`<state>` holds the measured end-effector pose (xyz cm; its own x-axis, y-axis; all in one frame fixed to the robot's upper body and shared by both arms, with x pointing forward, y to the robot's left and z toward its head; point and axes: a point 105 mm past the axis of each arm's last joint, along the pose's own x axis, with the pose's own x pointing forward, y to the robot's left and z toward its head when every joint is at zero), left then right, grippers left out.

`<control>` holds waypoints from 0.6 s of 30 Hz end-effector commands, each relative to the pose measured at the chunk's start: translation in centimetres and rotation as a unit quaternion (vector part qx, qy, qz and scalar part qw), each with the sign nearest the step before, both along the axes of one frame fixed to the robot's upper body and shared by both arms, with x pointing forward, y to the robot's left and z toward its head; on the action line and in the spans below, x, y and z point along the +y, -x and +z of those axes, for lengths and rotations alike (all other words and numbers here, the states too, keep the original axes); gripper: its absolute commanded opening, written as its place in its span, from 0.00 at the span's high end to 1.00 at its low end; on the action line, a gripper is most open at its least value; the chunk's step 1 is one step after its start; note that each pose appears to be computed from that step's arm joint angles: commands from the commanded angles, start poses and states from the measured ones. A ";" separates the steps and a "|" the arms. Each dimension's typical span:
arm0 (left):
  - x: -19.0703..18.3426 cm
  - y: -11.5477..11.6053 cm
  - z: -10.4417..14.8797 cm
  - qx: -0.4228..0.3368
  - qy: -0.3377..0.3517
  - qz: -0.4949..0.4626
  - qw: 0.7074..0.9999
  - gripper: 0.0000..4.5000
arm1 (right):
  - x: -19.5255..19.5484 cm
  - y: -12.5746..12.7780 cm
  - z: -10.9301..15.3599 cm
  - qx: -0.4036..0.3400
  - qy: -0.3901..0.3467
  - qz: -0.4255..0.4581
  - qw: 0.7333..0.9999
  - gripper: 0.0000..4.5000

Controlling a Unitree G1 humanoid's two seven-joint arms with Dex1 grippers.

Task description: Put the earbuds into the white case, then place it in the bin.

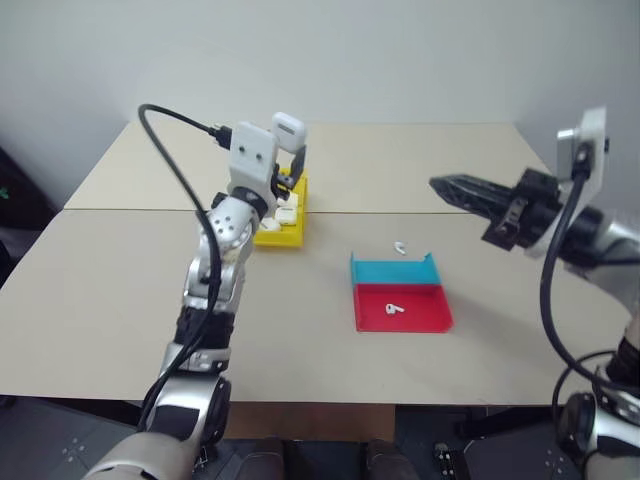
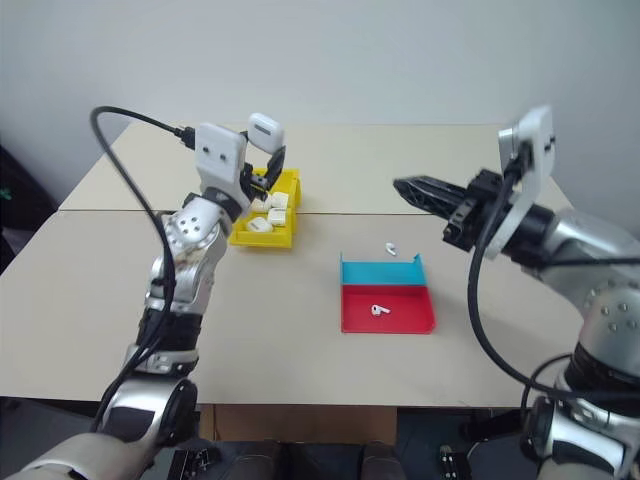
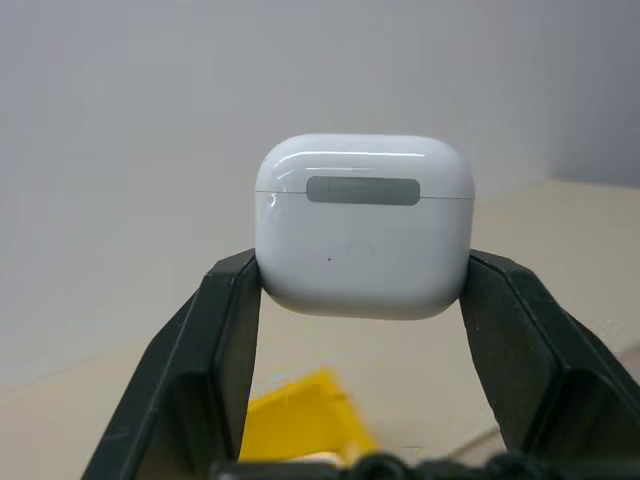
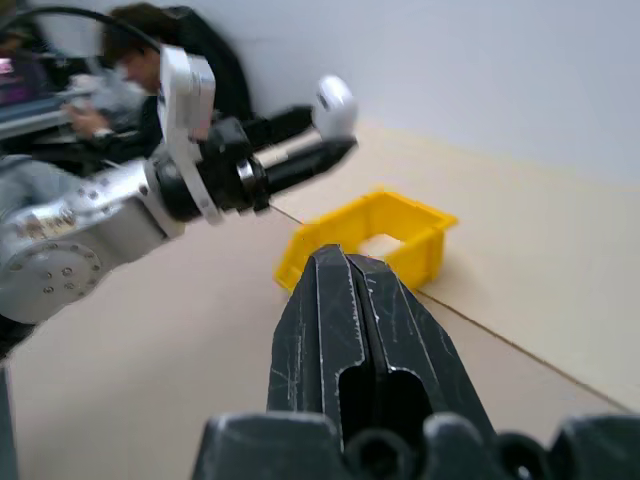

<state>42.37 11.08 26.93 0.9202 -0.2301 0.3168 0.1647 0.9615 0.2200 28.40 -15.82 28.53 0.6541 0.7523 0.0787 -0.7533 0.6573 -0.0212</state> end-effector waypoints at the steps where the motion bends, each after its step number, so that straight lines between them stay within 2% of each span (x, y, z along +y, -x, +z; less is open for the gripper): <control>1: 1.1 -1.9 -1.8 0.070 0.024 0.065 0.995 0.39 | 0.0 0.4 -0.9 -0.002 0.023 -0.023 0.999 1.00; 4: 0.9 -2.9 -3.5 0.117 0.004 0.082 0.990 0.39 | -0.6 -0.1 -1.3 0.008 0.028 -0.038 0.999 1.00; 8: 1.7 -3.7 -3.9 0.125 0.013 0.122 0.985 0.39 | -1.2 -0.6 -1.5 0.017 0.028 -0.057 0.998 1.00; 11: 1.7 -4.1 -4.7 0.139 -0.010 0.122 0.983 0.39 | -1.1 -0.6 -2.0 0.028 0.029 -0.062 0.997 1.00; 13: 1.4 -4.1 -5.0 0.147 -0.009 0.114 0.982 0.23 | -1.0 -0.6 -2.3 0.030 0.034 -0.063 0.997 1.00; 16: 1.2 -4.1 -5.1 0.151 -0.003 0.114 0.982 0.05 | -0.9 -0.6 -2.6 0.034 0.038 -0.066 0.997 1.00; 18: 1.1 -4.1 -5.2 0.153 0.003 0.113 0.982 0.01 | -0.9 -0.7 -2.7 0.038 0.036 -0.068 0.996 1.00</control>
